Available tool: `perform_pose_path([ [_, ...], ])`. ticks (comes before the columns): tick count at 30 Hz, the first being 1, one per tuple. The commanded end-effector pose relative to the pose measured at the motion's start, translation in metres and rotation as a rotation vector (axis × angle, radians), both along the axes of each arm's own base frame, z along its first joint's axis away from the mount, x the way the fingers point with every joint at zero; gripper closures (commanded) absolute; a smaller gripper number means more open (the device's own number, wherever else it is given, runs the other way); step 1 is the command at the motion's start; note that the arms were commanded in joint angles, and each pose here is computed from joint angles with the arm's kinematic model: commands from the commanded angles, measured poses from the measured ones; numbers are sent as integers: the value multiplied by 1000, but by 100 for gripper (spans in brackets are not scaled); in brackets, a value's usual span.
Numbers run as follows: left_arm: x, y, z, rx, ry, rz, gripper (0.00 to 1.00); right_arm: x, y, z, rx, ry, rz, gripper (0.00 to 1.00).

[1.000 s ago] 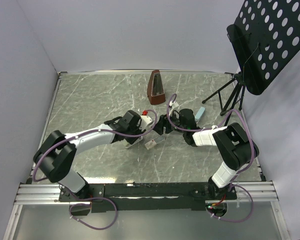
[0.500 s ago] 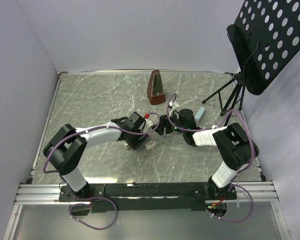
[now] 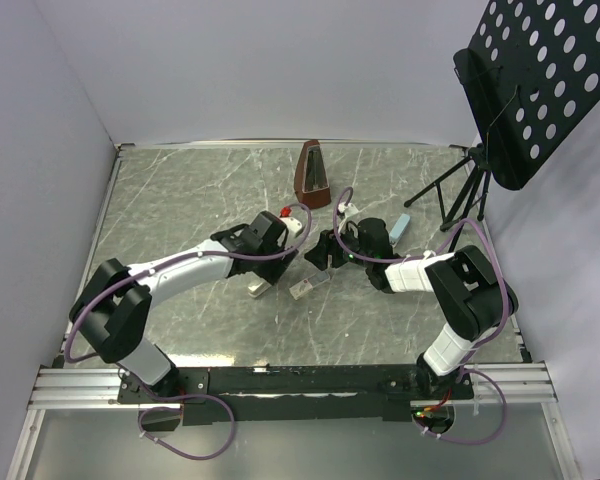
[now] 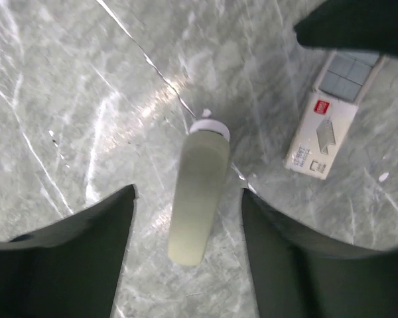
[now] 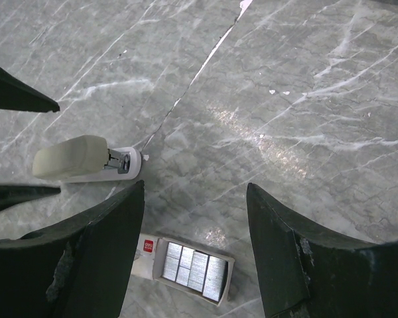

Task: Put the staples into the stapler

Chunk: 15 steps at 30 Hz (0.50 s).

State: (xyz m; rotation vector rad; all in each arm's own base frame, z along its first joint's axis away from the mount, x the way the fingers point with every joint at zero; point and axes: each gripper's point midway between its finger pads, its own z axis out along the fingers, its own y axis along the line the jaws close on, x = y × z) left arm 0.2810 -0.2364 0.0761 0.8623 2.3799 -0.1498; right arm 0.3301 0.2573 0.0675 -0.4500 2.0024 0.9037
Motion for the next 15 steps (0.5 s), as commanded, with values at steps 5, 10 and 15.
perform_pose_path([
  [5,15,-7,7,-59,11,36,50,11,2,32,49,-92,-10,30],
  [10,18,-10,-7,-51,48,21,66,11,3,31,50,-88,-4,30],
  [15,9,-10,-28,-35,118,19,71,11,3,31,49,-88,-4,30],
])
